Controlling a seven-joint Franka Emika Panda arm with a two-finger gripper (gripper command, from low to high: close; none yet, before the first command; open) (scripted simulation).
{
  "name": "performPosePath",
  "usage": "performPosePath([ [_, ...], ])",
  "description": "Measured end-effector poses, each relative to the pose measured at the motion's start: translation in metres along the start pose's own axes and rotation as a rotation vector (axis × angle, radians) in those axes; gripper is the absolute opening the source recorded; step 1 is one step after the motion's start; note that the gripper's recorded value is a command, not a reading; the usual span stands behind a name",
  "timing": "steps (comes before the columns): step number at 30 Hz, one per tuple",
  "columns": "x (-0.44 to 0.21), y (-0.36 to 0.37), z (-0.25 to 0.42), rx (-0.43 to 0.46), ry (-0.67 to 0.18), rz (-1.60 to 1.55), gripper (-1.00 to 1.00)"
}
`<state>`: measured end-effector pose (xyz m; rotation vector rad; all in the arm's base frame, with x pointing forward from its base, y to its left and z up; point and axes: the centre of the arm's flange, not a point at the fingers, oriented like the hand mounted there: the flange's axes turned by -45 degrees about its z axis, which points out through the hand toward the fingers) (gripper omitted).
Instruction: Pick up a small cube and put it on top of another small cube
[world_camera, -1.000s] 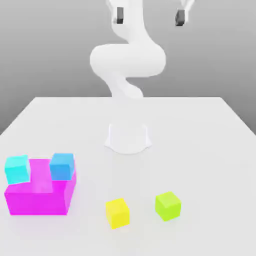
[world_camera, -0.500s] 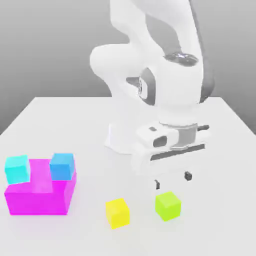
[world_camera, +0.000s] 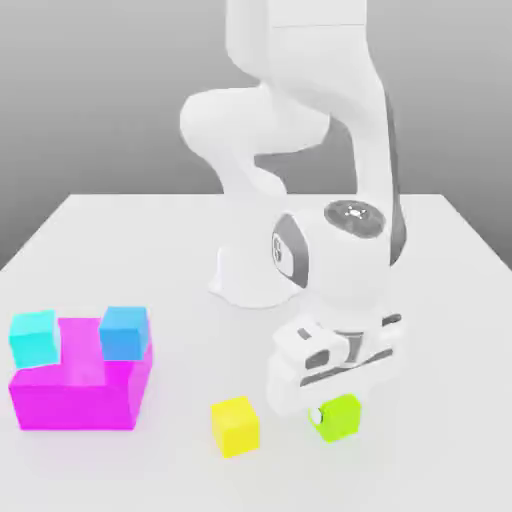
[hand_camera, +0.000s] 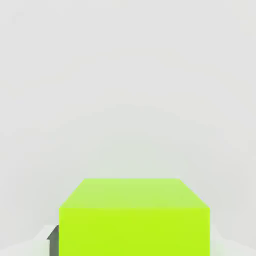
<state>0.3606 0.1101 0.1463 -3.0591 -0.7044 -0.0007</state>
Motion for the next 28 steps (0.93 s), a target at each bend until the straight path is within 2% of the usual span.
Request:
performPosePath([
  [5, -0.001, 0.010, -0.045, -0.004, -0.001, 0.029, -1.00],
  [9, -0.018, 0.115, -0.079, -0.022, -0.004, 0.355, -1.00],
  [15, -0.094, 0.255, -0.136, -0.027, -0.004, 0.849, -1.00],
  [20, -0.203, 0.337, -0.178, -0.005, 0.002, 1.253, -1.00],
  [24, -0.224, 0.348, -0.138, 0.002, 0.003, 1.322, -1.00],
  [25, -0.226, 0.348, -0.129, 0.001, 0.003, 1.326, 1.00],
  [28, -0.226, 0.348, -0.129, 0.001, 0.003, 1.326, 1.00],
])
